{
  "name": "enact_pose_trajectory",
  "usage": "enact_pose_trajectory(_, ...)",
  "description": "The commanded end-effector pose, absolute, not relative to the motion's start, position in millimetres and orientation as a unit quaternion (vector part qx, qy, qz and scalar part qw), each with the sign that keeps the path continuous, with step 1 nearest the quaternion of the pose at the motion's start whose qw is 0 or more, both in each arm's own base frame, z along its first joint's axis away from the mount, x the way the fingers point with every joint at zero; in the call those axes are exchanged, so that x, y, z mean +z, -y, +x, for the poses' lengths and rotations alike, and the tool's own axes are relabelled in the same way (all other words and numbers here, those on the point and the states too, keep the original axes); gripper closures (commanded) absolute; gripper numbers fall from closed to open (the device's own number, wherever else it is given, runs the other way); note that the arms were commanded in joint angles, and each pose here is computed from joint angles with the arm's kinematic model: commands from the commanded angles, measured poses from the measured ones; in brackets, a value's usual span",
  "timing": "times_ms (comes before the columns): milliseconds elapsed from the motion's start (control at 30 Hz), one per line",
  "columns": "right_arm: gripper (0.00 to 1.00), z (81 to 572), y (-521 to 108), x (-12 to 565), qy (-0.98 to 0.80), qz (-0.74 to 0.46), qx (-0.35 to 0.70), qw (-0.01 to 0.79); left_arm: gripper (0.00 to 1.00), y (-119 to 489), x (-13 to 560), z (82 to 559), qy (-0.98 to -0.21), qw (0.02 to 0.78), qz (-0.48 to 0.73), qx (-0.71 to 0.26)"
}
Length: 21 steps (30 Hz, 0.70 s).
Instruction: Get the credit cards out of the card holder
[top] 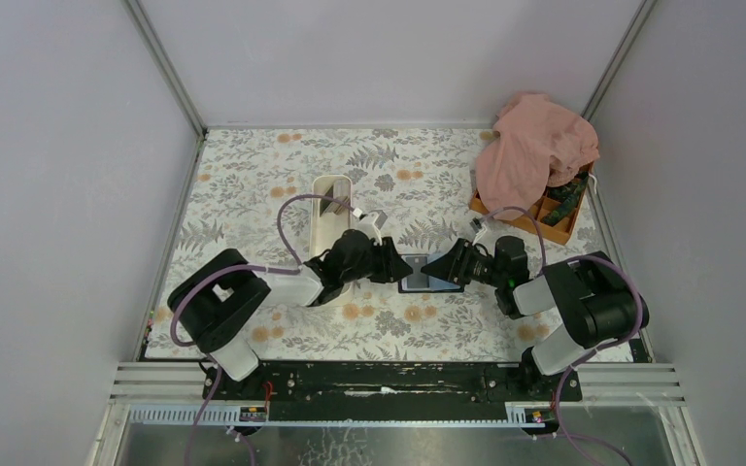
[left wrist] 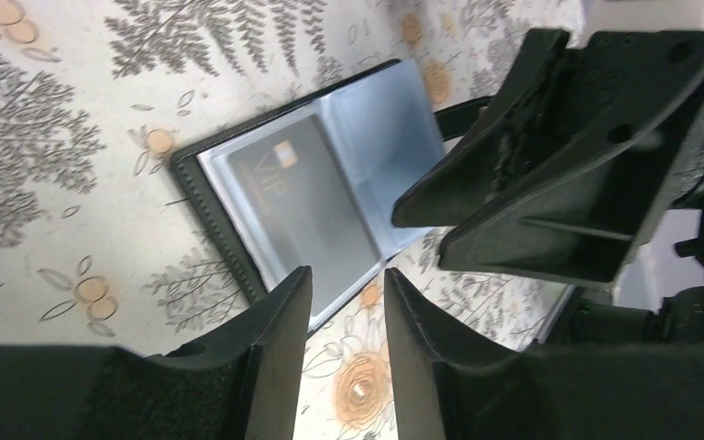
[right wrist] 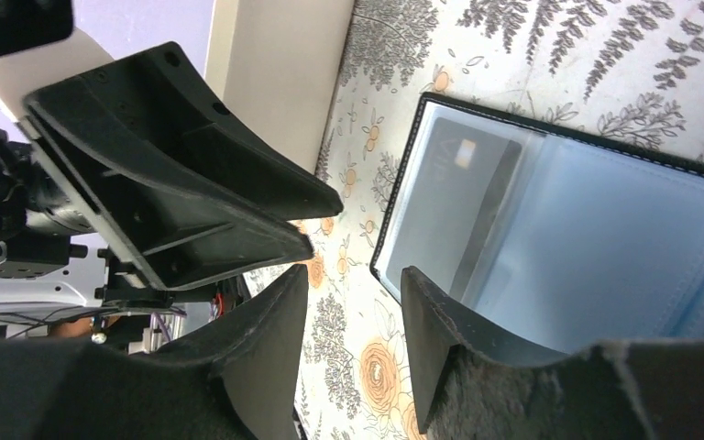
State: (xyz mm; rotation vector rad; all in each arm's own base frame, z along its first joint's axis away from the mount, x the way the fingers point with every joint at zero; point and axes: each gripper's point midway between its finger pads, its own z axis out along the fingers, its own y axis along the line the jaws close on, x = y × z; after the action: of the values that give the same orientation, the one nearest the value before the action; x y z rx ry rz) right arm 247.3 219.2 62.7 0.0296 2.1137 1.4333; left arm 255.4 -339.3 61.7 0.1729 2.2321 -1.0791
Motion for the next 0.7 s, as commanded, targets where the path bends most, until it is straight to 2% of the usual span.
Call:
enact_pose_trajectory(0,0.51,249.8,-216.1,62.0,-0.801,-0.002,0.514,0.305,0.57,362.8,95.4,263.4,-0.803,0.332,0.043,-0.493)
enact_pose_trajectory(133,0.51,252.1,-207.0,52.6,-0.823,0.002,0.475,0.312,0.50,369.0,96.9,275.6,-0.804,0.333,0.017,-0.492)
enact_pose_trajectory(333,0.51,256.9,-194.6,38.6,-0.850,0.015,0.425,0.311,0.50,356.9,76.8,291.5,-0.838,0.341,-0.010,-0.425)
enact_pose_trajectory(667,0.52,258.9,-179.6,18.9,-0.879,0.040,0.370,0.299,0.50,350.6,53.9,288.8,-0.857,0.323,-0.030,-0.400)
